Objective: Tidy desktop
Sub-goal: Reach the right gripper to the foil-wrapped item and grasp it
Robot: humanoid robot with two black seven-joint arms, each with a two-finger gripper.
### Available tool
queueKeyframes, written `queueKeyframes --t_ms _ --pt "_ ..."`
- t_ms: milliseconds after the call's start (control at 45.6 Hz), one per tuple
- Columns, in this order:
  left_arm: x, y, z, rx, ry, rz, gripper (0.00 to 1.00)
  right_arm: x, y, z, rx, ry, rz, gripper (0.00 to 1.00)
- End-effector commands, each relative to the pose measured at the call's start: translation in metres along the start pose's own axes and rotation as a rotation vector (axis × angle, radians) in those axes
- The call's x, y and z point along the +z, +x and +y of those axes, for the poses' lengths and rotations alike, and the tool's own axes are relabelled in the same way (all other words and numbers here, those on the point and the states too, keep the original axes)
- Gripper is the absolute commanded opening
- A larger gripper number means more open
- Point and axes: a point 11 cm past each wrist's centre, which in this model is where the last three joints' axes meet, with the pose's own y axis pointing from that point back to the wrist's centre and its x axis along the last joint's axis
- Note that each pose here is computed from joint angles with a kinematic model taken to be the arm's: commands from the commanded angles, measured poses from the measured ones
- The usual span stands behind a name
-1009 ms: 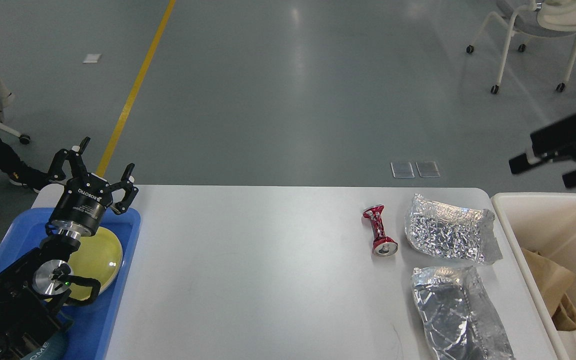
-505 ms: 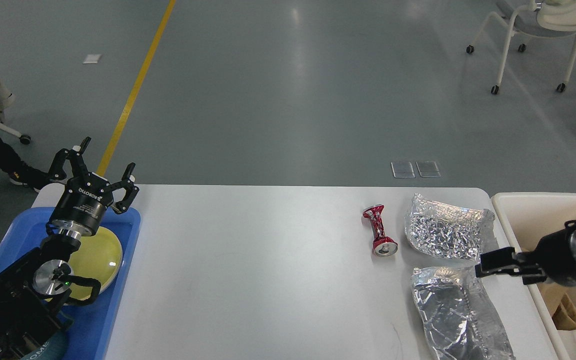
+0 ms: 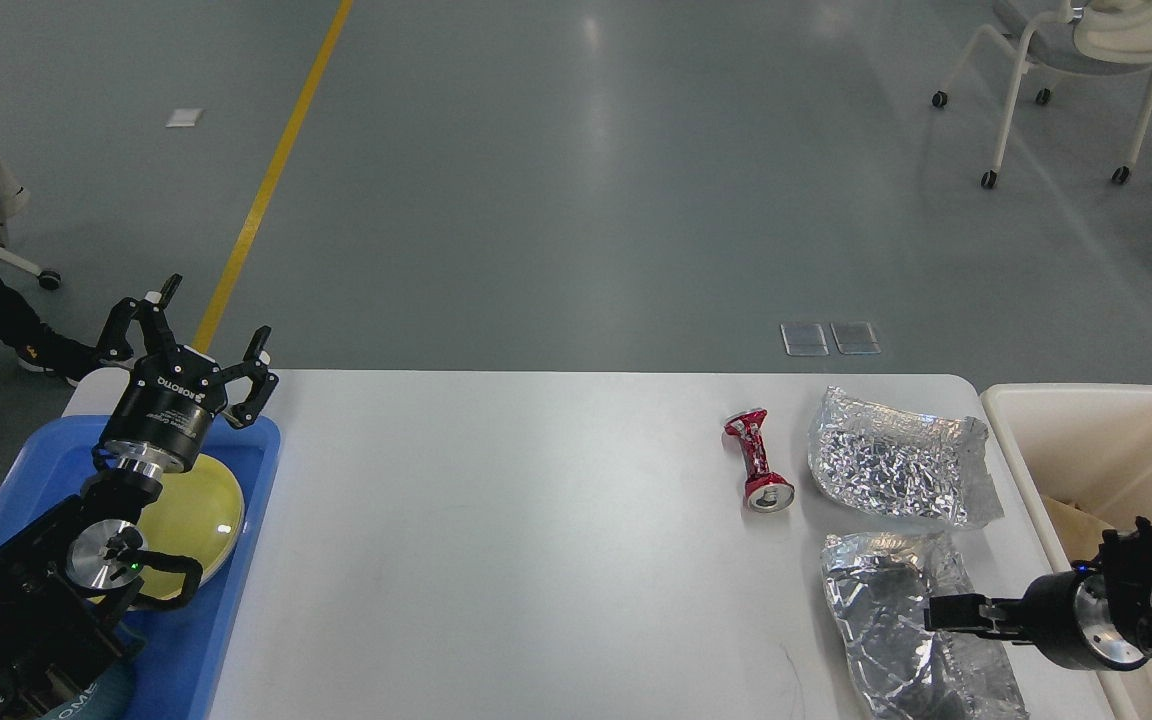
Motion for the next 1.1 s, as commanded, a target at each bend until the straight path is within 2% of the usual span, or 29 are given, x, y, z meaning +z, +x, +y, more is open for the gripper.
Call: queueKeyframes --t_ms 0,22,66,132,154,219,241,263,899,965,1075 --pt "0.000 0.000 0.000 0.000 0.000 0.000 1.00 0.006 0.001 -0.011 0.046 -0.005 0.031 1.00" --pt "0.000 0.000 0.000 0.000 0.000 0.000 1.00 0.007 0.001 -0.013 0.057 -0.005 0.037 0.98" --pt "0.000 0.000 0.000 0.000 0.000 0.000 1.00 0.009 -0.001 -0.015 0.067 -0.005 0.046 0.81" --pt "0.000 0.000 0.000 0.000 -0.001 0.000 1.00 0.008 -0.006 -0.017 0.067 0.022 0.080 0.34" --pt "0.000 0.000 0.000 0.000 -0.001 0.000 1.00 0.007 -0.006 -0.018 0.068 0.035 0.094 0.25" --pt "0.000 0.000 0.000 0.000 0.000 0.000 1.00 0.005 -0.007 -0.018 0.072 0.058 0.125 0.19" --pt "0.000 0.000 0.000 0.000 0.000 0.000 1.00 0.005 -0.006 -0.018 0.072 0.058 0.129 0.06" --pt "0.000 0.000 0.000 0.000 -0.001 0.000 1.00 0.006 -0.005 -0.017 0.076 0.056 0.132 0.00" --pt "0.000 0.000 0.000 0.000 0.000 0.000 1.00 0.008 0.003 -0.008 0.113 0.062 0.094 0.00" --pt "0.000 0.000 0.000 0.000 0.000 0.000 1.00 0.008 0.010 0.007 0.124 0.066 0.061 0.00" --pt "0.000 0.000 0.000 0.000 0.000 0.000 1.00 -0.001 0.039 0.068 0.144 0.107 -0.022 0.00"
